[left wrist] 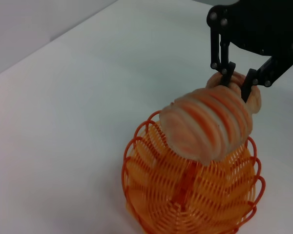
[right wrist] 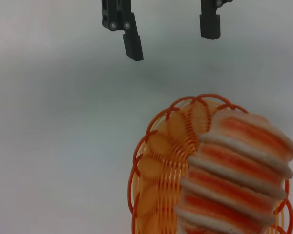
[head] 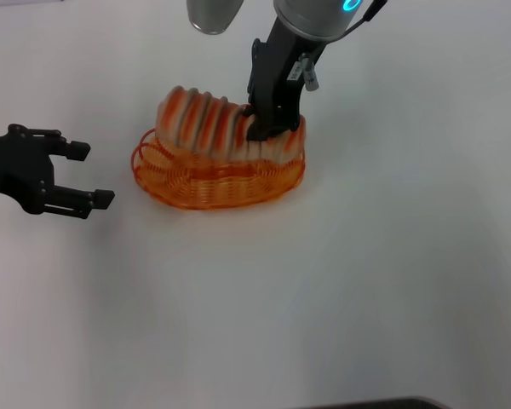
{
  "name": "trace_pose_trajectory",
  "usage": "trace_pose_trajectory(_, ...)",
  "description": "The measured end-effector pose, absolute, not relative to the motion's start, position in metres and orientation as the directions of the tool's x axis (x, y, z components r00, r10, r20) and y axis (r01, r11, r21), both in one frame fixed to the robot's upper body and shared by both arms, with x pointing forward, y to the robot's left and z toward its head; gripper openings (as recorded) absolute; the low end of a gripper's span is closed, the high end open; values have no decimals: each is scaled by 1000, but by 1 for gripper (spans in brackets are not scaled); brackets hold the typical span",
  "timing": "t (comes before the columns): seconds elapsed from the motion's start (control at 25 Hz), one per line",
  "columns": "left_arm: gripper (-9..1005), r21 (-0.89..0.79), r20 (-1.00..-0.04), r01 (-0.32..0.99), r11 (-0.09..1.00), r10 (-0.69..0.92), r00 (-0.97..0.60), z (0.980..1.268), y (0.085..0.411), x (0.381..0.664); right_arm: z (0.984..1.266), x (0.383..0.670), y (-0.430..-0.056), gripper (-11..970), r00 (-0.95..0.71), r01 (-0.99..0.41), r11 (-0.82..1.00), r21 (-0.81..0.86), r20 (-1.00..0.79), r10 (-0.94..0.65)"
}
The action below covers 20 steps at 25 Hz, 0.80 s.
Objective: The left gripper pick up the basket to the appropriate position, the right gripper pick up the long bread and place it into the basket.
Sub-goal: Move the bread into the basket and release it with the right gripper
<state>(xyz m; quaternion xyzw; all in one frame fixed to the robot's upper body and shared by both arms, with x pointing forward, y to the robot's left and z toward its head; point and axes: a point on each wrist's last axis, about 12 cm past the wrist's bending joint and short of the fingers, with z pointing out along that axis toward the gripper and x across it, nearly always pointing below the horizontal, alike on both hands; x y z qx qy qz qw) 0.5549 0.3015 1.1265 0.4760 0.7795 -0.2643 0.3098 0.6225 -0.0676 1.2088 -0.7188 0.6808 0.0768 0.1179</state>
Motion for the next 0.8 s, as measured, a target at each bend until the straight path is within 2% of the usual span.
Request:
trace_pose_trajectory(0.16, 848, -115, -738, 907, 404, 576, -350, 1127, 299, 556, 1208, 622, -68, 186, 56, -997, -41, -61, -271, -961)
trace_pose_trajectory(0.6, 848, -110, -742, 909, 401, 576, -344, 1128, 296, 558, 1208, 623, -66, 359, 10, -999, 6, -45, -330, -944)
trace_pose_trajectory(0.8, 848, -103, -740, 913, 395, 583, -335, 1129, 293, 561, 1206, 623, -69, 615, -5, -999, 20, -40, -338, -941)
